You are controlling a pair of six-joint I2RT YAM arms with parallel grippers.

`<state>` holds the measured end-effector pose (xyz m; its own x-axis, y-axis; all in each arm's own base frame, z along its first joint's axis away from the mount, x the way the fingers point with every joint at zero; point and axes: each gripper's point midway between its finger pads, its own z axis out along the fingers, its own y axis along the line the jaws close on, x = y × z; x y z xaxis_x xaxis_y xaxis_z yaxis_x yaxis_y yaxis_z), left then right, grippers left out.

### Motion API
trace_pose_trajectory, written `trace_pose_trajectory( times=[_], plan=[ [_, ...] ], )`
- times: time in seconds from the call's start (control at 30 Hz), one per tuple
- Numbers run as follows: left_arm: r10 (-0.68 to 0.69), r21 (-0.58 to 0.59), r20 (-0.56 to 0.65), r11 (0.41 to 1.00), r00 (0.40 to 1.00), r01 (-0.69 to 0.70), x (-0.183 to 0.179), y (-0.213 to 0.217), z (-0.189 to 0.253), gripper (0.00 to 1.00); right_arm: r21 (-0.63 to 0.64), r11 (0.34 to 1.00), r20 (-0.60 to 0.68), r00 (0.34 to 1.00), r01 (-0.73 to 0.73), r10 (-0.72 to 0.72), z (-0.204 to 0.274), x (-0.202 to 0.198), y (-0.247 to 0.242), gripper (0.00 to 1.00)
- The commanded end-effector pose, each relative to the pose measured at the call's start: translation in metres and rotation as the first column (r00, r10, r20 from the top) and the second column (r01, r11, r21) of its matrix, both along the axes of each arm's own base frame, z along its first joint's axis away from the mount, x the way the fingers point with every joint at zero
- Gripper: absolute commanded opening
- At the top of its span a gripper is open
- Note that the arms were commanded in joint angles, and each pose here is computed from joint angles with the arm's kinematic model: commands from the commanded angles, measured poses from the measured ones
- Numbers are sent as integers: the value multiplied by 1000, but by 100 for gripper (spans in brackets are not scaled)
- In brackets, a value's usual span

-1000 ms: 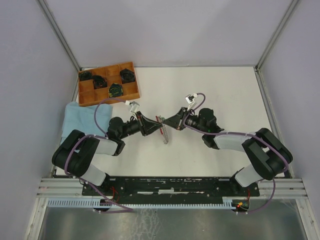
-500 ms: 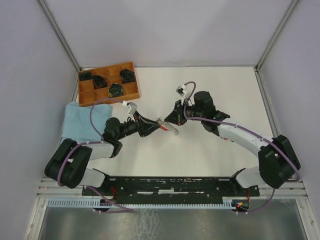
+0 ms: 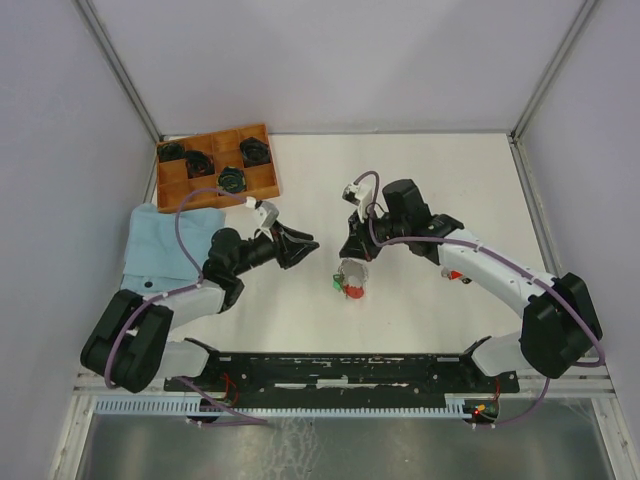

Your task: Put the keys on the keyring

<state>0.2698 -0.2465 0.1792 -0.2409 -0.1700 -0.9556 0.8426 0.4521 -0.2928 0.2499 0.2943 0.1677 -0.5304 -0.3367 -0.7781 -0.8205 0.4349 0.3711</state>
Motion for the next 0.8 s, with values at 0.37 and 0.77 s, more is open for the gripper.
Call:
trace_pose_trajectory(
  times=[0.37, 0.77],
  plan=[
    [-167, -3, 45, 986, 985, 167, -13, -44, -26, 39, 180, 979, 202, 978, -95, 57, 21, 2, 16, 1],
    [-224, -60, 138, 970, 965, 234, -33, -43, -32, 37, 224, 969, 221, 974, -106, 55, 12, -2, 17, 1]
  ],
)
